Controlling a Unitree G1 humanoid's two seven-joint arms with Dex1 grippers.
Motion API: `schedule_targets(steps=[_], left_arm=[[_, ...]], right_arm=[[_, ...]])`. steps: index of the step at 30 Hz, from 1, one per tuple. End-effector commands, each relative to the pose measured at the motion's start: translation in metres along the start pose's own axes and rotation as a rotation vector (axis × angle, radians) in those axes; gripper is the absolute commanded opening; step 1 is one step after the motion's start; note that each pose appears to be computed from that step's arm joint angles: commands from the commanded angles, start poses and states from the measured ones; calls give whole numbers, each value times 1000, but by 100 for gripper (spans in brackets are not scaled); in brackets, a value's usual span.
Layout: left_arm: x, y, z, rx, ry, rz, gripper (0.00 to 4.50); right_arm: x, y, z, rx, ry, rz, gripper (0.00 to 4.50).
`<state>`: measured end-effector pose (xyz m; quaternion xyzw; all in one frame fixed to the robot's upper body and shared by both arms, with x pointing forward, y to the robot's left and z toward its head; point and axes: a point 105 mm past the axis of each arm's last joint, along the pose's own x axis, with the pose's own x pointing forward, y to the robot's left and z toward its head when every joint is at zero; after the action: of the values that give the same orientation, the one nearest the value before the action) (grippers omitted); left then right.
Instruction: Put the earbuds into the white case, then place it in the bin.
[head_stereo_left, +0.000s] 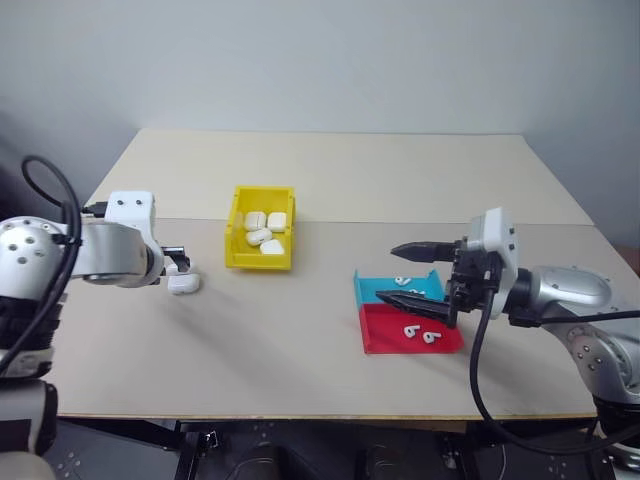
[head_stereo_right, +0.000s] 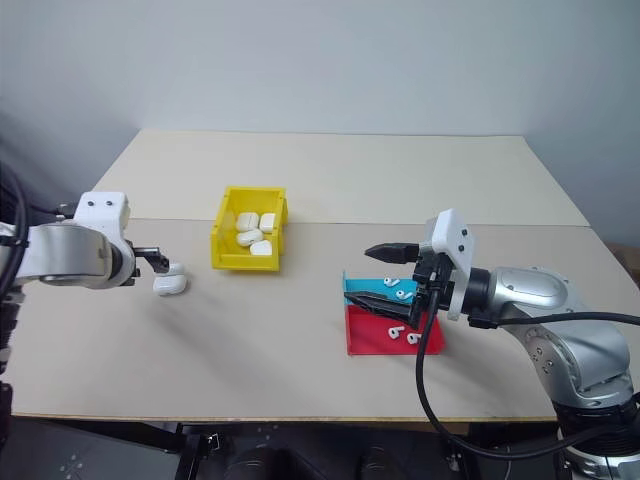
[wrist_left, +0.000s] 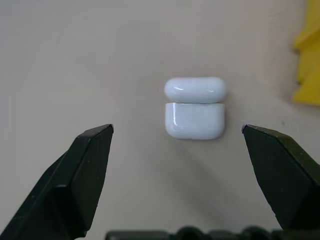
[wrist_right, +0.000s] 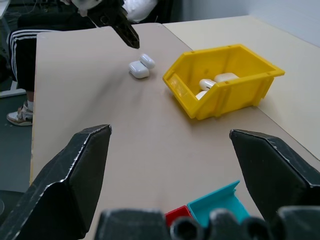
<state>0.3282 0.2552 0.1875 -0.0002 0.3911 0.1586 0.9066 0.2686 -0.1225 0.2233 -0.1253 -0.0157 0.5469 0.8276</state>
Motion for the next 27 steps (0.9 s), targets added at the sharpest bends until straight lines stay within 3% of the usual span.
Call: schedule_targets(steps=[1, 10, 27], left_arm=[[2, -3, 5, -35, 20, 20, 450], [23, -10, -5, -41, 119, 49, 450], [51, -9, 7, -2, 135, 72, 450]], right_arm=[[-3, 2, 11, -29, -19, 10, 444], [-6, 0, 16, -40, -7, 8, 444], [-8, 5, 17, -39, -17, -15, 444]])
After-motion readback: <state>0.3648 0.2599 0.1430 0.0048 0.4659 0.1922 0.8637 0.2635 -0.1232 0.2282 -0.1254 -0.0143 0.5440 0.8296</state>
